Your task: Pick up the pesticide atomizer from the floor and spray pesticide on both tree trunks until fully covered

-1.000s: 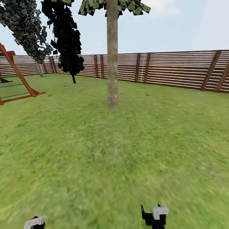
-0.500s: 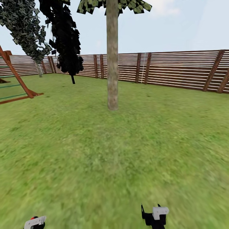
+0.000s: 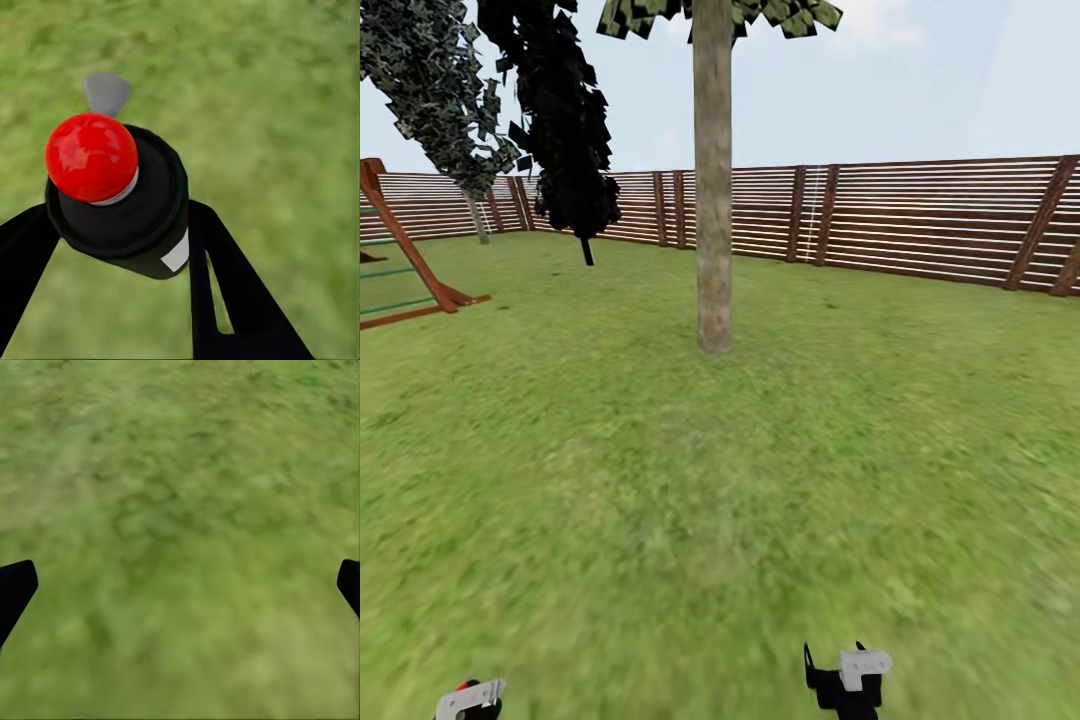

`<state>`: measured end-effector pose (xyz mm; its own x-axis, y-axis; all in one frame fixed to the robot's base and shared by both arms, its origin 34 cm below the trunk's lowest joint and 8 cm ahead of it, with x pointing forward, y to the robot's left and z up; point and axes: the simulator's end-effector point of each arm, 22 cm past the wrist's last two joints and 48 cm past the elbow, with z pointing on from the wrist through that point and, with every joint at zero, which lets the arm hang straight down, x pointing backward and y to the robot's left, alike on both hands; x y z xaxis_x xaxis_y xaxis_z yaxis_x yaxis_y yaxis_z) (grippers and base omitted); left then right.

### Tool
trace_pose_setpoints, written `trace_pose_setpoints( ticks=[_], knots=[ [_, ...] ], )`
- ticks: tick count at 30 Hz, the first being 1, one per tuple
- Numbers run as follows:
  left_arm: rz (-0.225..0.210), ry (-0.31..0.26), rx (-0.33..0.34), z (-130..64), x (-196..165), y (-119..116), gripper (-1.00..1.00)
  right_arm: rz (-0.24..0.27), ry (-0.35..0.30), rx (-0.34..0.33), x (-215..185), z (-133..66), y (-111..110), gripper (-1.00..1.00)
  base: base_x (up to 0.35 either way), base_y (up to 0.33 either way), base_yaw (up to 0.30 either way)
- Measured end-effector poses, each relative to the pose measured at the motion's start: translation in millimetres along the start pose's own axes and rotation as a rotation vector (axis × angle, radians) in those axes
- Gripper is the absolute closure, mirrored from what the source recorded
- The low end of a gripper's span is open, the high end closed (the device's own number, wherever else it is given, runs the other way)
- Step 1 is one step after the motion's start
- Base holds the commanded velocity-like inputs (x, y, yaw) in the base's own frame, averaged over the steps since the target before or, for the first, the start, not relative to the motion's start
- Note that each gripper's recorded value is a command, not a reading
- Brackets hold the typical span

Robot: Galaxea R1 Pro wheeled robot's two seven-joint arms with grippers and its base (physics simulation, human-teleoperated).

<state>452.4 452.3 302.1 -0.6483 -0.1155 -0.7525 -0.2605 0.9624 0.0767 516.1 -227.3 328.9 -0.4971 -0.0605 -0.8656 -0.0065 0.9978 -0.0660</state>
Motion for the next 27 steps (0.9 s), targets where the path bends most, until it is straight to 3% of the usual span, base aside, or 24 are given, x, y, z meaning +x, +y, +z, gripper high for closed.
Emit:
trace_pose_setpoints(
  ticks=[27],
  knots=[
    [0.000, -0.001, 0.000, 0.1, -0.4, -0.1, 1.00, 0.000, 0.000, 0.000, 0.0, 0.0, 0.0, -1.00, 0.340, 0.000, 0.000]
  ],
)
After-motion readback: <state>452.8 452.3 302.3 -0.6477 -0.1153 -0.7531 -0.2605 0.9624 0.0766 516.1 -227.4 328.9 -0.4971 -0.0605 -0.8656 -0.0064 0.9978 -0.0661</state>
